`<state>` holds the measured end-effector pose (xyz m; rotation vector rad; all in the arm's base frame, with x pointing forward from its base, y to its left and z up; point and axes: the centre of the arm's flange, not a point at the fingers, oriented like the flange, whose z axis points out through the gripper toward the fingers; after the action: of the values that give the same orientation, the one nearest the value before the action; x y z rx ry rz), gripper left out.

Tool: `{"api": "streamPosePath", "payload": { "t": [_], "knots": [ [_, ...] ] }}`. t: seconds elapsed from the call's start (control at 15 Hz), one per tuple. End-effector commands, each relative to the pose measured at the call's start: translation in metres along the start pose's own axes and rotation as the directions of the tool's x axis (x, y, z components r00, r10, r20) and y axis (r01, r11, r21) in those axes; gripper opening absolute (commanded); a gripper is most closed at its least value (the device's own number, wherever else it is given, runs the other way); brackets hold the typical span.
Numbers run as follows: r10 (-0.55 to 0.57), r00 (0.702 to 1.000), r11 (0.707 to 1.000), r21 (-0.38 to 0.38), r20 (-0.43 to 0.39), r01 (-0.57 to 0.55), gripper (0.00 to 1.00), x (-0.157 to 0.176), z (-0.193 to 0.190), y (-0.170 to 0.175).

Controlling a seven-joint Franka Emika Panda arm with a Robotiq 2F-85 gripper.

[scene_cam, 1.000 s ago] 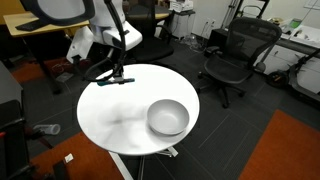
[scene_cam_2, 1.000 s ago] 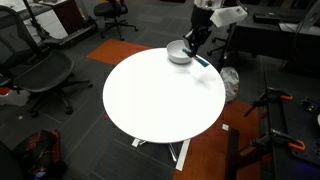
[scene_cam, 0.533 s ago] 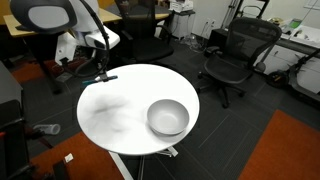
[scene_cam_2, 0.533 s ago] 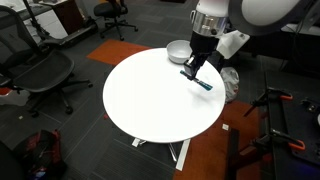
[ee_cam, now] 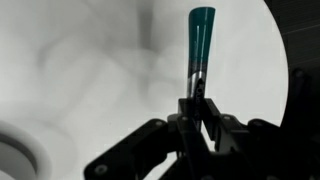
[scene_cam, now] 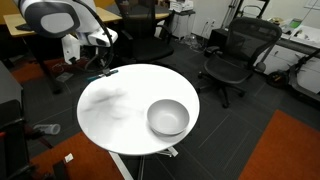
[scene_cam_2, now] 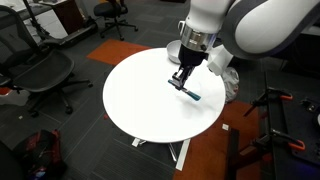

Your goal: Remove the marker from the bowl and put it on the table

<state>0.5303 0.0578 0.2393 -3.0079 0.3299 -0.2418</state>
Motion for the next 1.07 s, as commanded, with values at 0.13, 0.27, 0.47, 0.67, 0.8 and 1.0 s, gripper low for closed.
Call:
{"api": "streamPosePath", "payload": {
  "t": [0.13, 0.27, 0.47, 0.67, 0.8, 1.0],
  "knots": [
    [-0.053, 0.999, 0.999, -0.005, 0.008, 0.053, 0.05, 0.034, 0.038, -0.013],
    [-0.061, 0.998, 0.998, -0.001, 0.016, 0.061, 0.05, 0.043, 0.048, -0.017],
    [-0.075, 0.997, 0.997, -0.004, 0.020, 0.075, 0.05, 0.055, 0.057, -0.020],
    [-0.091, 0.996, 0.996, -0.006, 0.024, 0.092, 0.05, 0.058, 0.064, -0.026],
    [-0.098, 0.995, 0.995, -0.006, 0.030, 0.098, 0.05, 0.055, 0.072, -0.029],
    [-0.110, 0.993, 0.994, -0.005, 0.042, 0.110, 0.05, 0.050, 0.083, -0.038]
  ]
}}
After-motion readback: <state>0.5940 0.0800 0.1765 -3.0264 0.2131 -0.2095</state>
